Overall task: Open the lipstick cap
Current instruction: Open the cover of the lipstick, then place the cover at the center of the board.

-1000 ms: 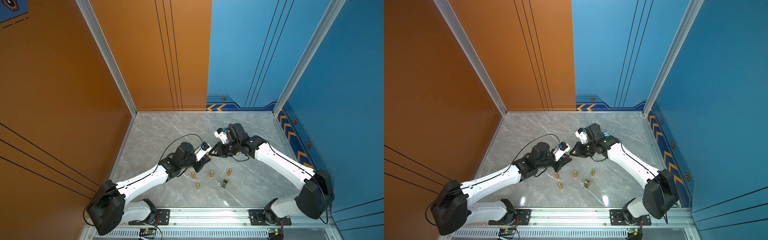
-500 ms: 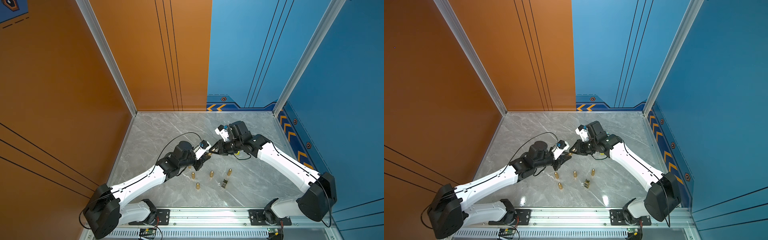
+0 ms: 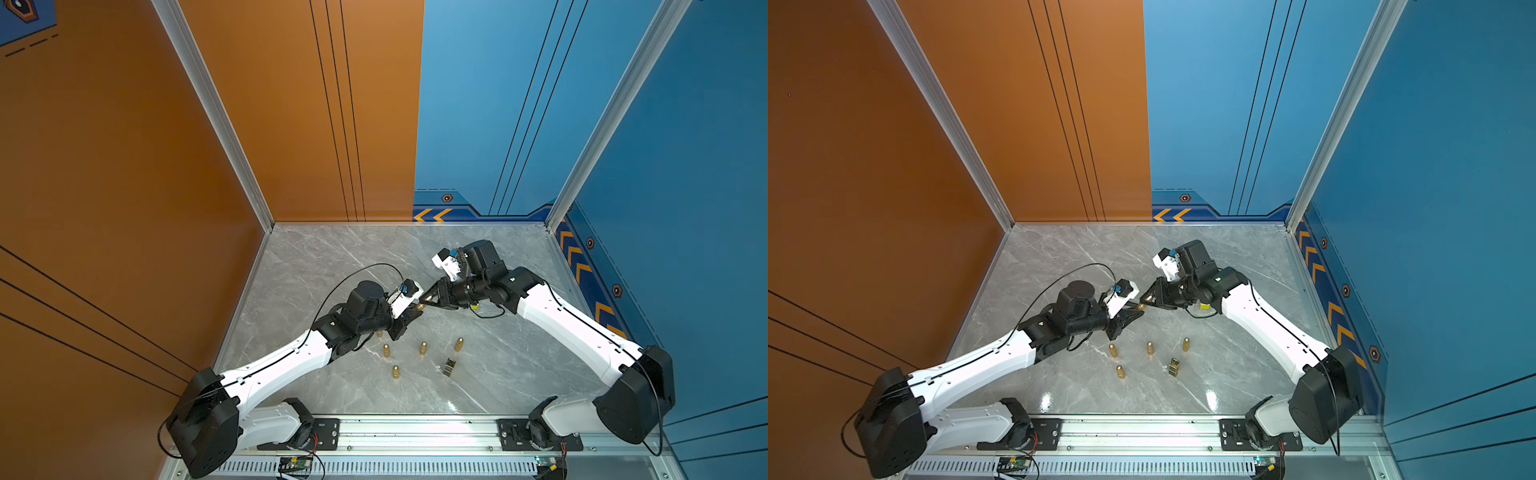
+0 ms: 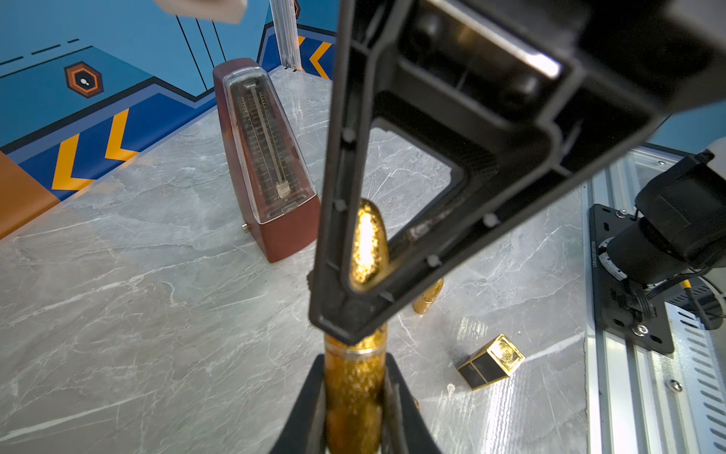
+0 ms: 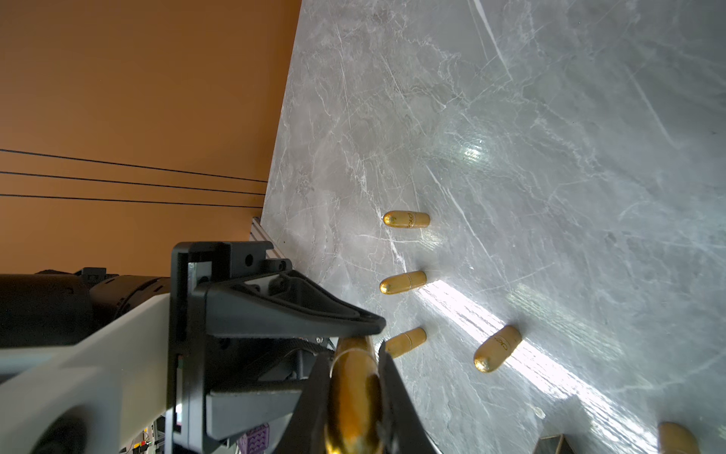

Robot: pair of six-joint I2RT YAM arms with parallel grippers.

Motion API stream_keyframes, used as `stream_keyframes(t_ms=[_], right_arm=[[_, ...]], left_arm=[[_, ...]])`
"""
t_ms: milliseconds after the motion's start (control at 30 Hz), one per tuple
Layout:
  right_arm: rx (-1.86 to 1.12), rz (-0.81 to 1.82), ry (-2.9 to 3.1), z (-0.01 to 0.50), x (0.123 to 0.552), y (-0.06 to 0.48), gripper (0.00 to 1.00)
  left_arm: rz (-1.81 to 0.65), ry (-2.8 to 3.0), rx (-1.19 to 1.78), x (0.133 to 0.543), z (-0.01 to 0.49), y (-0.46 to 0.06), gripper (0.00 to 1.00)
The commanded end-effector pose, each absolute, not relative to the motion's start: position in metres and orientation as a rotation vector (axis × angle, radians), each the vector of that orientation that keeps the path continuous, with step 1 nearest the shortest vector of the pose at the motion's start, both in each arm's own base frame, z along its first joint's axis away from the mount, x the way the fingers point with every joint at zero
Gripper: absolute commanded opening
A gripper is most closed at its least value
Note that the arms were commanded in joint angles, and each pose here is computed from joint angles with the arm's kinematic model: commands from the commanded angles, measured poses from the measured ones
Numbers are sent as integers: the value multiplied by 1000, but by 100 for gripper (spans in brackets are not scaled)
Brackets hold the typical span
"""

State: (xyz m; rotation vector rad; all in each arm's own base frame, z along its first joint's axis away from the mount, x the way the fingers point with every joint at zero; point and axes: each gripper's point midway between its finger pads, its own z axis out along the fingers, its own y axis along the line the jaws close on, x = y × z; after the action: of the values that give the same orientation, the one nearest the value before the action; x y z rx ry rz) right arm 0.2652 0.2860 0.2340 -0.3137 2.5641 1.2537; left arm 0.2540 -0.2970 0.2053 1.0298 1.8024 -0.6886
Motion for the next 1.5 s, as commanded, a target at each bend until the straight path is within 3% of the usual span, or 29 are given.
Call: stream_keyframes(t_ms=[0,333,533,833,1467], right_arm=[[-306,1187,2451,267,278,264,11],[-313,1152,2434,266,281,259,11],[-263,848,2550,215,309,252,11],[-320,289,2606,143,354,263,11],[-374,102,2661,46,408,295,10]], left_arm=[[-619,2016,1049,247,160,-267,0],[-634,1994,998,251,175,-263,0],[-608,1921,789,267,200,-237,0],[-528,1958,544,294,194,-200,0],[-481,1981,421,307,173,-179,0]])
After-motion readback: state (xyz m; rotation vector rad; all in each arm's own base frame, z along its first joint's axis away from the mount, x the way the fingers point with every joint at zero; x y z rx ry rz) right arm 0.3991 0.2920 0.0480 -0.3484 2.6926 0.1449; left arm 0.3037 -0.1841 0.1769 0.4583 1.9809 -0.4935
